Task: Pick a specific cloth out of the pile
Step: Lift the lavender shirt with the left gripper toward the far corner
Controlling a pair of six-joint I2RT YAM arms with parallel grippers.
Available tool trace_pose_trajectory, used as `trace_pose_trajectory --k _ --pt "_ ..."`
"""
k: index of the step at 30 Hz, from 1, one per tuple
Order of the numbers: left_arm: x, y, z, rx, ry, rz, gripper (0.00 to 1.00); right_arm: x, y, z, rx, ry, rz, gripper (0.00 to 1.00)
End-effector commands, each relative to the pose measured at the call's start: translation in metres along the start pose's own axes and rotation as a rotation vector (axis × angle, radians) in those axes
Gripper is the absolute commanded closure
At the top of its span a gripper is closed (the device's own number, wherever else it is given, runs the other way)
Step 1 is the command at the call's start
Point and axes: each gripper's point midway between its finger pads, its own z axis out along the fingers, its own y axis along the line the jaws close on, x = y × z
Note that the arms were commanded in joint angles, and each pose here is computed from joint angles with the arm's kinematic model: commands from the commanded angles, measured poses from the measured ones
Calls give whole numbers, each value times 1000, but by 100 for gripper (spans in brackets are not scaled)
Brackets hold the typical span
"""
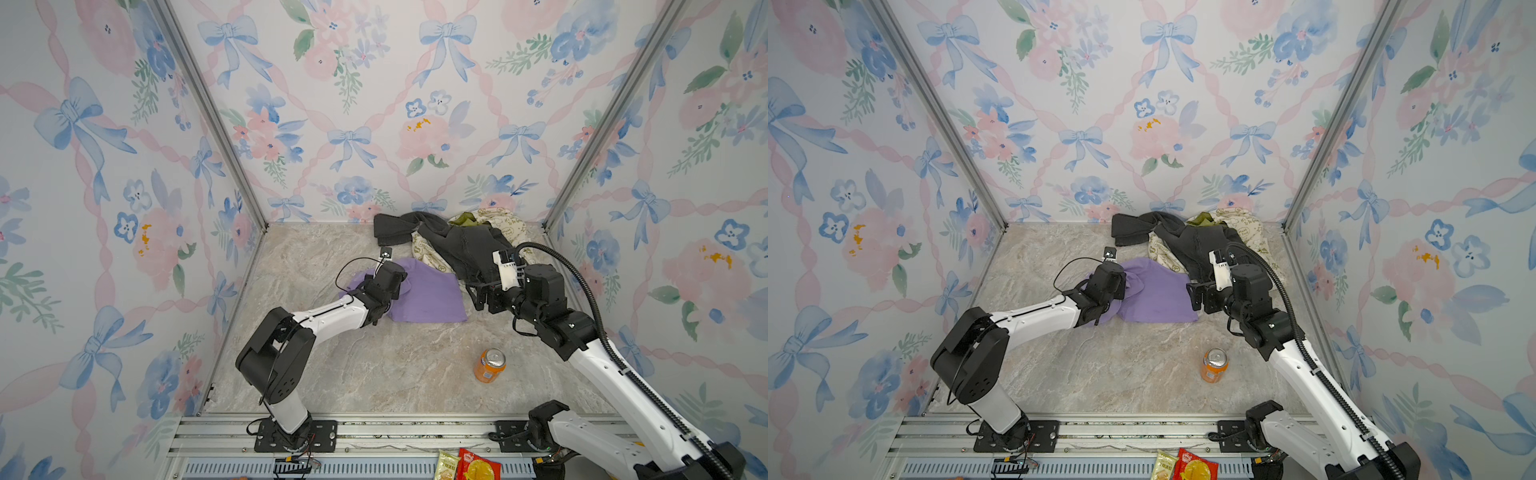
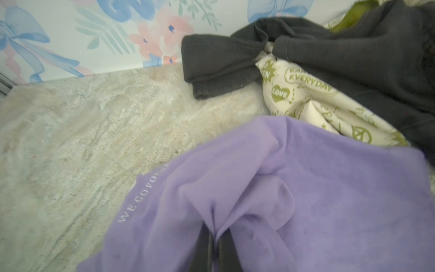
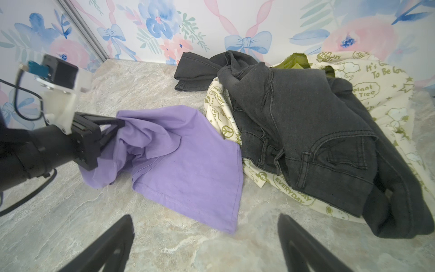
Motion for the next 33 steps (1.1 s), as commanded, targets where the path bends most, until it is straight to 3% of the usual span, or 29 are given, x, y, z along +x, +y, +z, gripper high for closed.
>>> trace_pose_trajectory --k 1,15,23,28,33 --pt "-77 27 -25 -49 -179 -70 100 0 -1 4 -7 -8 20 3" --pt "-236 146 -82 -223 -490 -184 100 -18 7 13 -52 -21 30 3" --pt "-314 184 -83 -386 -593 -129 100 -27 14 23 -91 -19 47 3" --pt "-307 197 -75 -449 -570 -127 100 -23 15 25 -99 -11 54 3" --pt "-230 196 -48 -436 -481 -163 100 -13 15 27 -103 7 62 3"
